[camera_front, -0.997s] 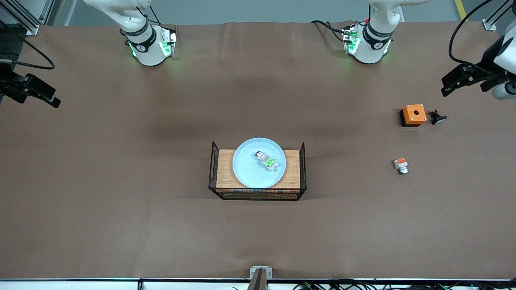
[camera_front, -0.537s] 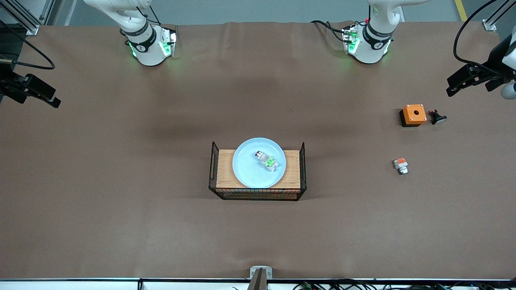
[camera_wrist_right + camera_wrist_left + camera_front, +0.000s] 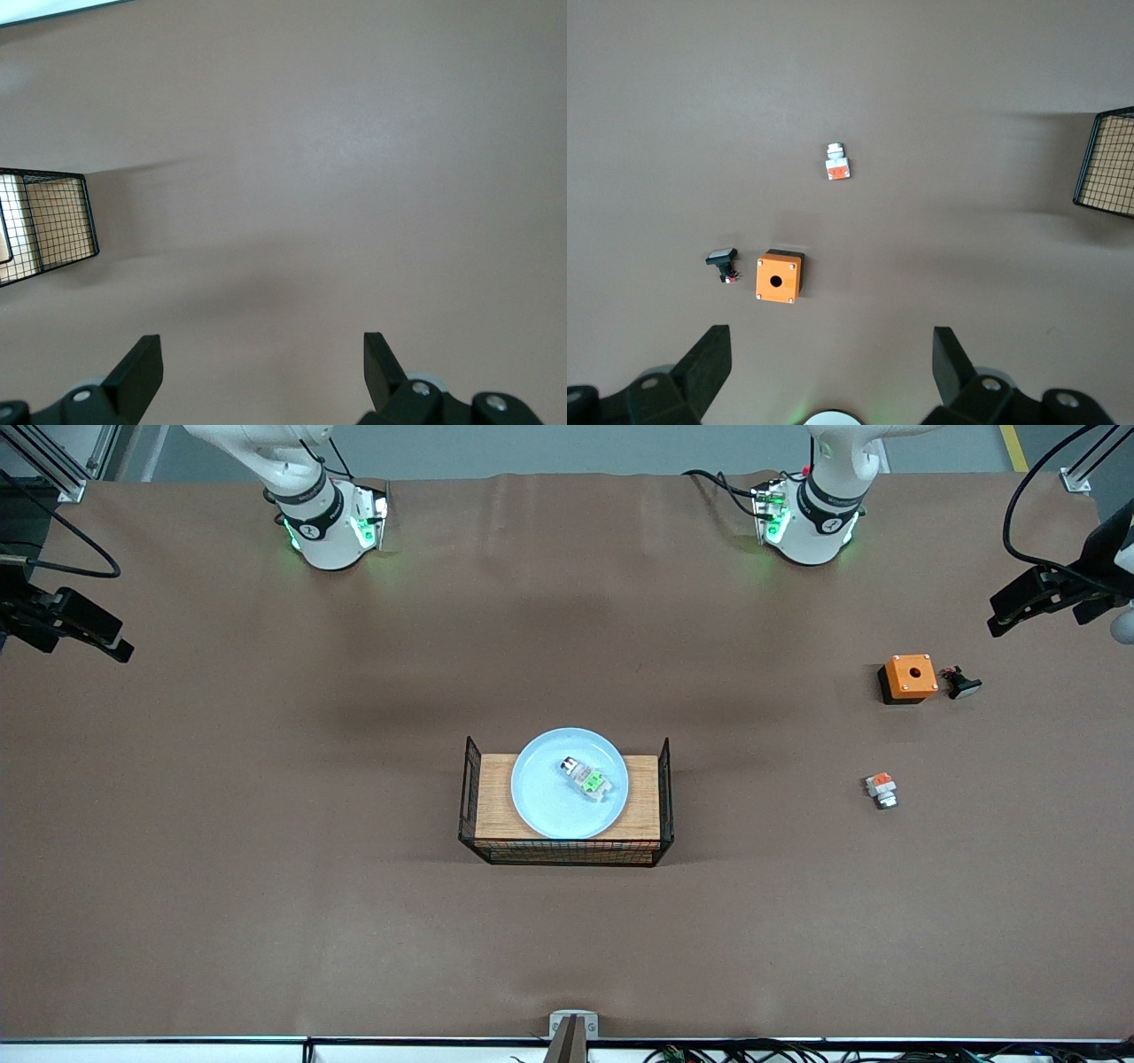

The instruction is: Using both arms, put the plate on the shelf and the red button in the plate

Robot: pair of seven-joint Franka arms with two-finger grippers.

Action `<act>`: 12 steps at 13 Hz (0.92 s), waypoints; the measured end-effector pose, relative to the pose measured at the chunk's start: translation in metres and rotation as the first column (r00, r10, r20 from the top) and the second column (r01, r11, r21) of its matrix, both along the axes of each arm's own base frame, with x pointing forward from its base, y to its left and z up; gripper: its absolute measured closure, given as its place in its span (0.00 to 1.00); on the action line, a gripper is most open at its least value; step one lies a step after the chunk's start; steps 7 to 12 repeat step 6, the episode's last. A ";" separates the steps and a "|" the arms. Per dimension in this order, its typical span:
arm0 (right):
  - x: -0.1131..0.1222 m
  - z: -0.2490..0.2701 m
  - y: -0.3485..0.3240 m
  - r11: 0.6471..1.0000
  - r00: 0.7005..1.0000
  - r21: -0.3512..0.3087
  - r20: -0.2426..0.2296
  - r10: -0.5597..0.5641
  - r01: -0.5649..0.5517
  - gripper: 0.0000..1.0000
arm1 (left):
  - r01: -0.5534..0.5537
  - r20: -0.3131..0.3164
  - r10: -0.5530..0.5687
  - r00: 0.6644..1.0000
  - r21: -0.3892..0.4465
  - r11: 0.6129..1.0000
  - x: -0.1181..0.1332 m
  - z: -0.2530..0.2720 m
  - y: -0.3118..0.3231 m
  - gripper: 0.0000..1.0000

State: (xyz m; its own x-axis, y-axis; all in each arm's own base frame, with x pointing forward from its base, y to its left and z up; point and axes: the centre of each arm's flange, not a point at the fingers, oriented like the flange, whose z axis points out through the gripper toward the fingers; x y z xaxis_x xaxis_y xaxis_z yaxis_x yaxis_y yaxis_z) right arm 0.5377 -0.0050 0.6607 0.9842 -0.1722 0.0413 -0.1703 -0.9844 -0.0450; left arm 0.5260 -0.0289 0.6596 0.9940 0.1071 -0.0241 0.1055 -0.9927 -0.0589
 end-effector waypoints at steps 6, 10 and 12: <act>0.000 0.000 0.000 1.000 1.000 0.000 0.000 0.000 0.000 0.00 | 0.018 -0.021 -0.018 1.000 0.001 1.000 -0.001 -0.003 -0.009 0.00; 0.000 0.000 0.000 1.000 1.000 0.000 0.000 0.000 0.000 0.00 | 0.018 -0.021 -0.018 1.000 0.001 1.000 -0.001 -0.003 -0.009 0.00; 0.000 0.000 0.000 1.000 1.000 0.000 0.000 0.000 0.000 0.00 | 0.018 -0.021 -0.018 1.000 0.001 1.000 -0.001 -0.003 -0.009 0.00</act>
